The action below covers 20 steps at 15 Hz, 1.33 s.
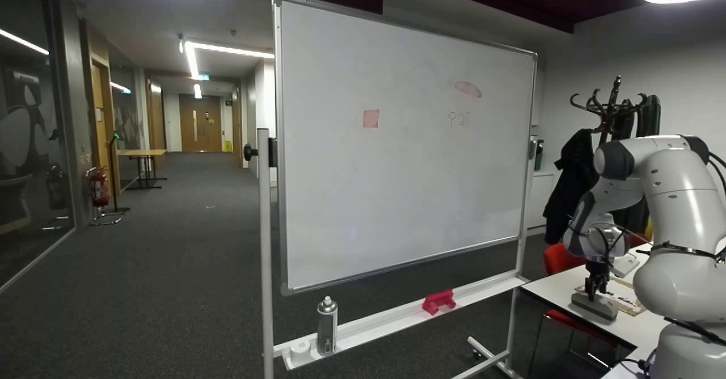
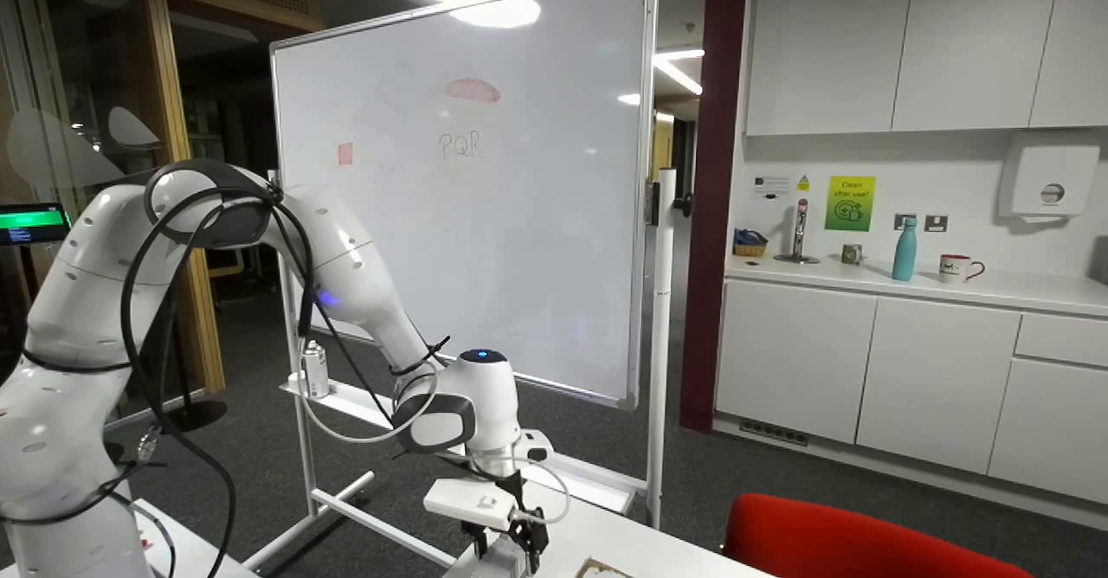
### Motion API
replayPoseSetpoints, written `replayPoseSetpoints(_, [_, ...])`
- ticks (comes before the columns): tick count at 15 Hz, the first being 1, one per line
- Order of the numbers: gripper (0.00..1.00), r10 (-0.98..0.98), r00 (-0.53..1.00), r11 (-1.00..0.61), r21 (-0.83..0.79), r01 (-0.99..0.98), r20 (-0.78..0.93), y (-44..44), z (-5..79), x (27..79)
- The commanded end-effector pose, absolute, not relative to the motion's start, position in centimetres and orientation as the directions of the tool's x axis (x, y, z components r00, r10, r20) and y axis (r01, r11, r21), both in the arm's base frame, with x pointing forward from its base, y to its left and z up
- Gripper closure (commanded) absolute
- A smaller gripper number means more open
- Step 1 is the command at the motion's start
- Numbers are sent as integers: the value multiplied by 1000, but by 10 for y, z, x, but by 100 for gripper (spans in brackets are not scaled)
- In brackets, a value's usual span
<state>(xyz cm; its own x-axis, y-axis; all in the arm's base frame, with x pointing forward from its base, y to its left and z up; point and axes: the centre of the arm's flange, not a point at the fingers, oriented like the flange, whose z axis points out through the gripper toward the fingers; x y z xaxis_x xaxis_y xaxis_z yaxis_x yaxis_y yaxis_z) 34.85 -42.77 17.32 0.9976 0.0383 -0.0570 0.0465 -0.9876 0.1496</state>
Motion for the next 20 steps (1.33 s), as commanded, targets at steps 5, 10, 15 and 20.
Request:
replayPoseSetpoints(5, [0, 34, 999, -996, 82, 38, -41, -429, 165, 346])
replayPoseSetpoints(10, [30, 27, 999, -998, 54, 29, -33, -430, 162, 340])
replayPoseSetpoints(15, [60, -1, 1000, -997, 73, 1, -25, -428, 168, 335])
replayPoseSetpoints(20, [65, -10, 1000, -995, 96, -11, 9, -405, 206, 331])
